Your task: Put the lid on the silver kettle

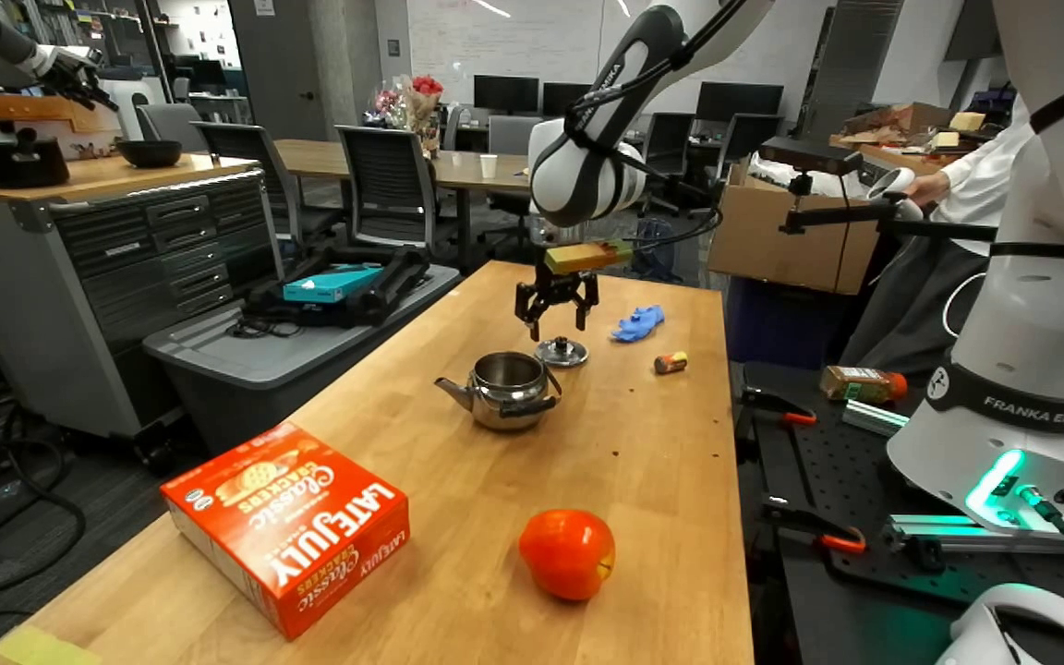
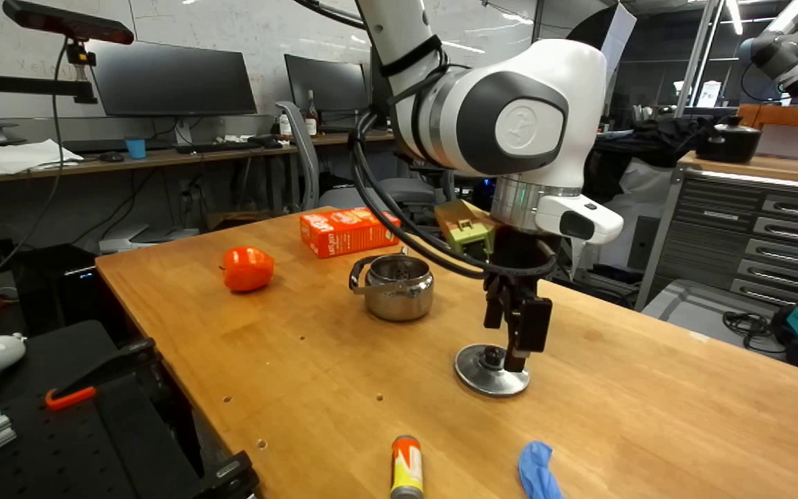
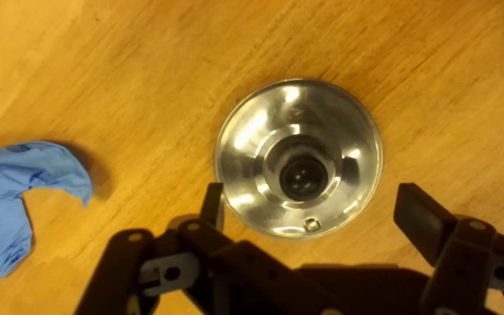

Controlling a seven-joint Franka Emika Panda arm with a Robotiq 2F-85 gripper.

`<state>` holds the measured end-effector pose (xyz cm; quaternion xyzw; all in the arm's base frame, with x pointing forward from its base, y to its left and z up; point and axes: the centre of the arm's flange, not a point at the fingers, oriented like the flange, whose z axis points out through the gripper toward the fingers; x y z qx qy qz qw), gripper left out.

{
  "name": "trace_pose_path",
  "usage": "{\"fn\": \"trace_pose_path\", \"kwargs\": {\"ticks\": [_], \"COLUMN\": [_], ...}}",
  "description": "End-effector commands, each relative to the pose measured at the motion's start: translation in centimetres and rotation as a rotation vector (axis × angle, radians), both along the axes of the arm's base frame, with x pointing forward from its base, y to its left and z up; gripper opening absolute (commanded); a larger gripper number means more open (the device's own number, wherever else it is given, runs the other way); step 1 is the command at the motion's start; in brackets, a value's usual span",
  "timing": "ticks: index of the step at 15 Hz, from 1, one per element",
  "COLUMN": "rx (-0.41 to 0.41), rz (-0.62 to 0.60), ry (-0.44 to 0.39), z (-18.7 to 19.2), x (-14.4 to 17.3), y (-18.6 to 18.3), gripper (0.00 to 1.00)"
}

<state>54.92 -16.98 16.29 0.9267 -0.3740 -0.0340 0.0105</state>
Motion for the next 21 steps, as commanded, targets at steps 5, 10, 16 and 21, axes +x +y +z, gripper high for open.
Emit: {"fn": "trace_pose_path", "kwargs": {"ticks": [5, 10, 16, 21], "rx": [-0.042, -0.04, -0.042, -0.062], "rz": [0.055, 0.074, 0.108, 0.158], "ry": [0.011, -0.014, -0.061, -0.101], "z": [-0.3, 1.1, 3.9, 7.6], "x": [0.6, 1.0, 1.5, 1.5], "y": [0.5, 1.6, 3.5, 5.7], "gripper": [0.51, 0.13, 0.07, 0.07]}}
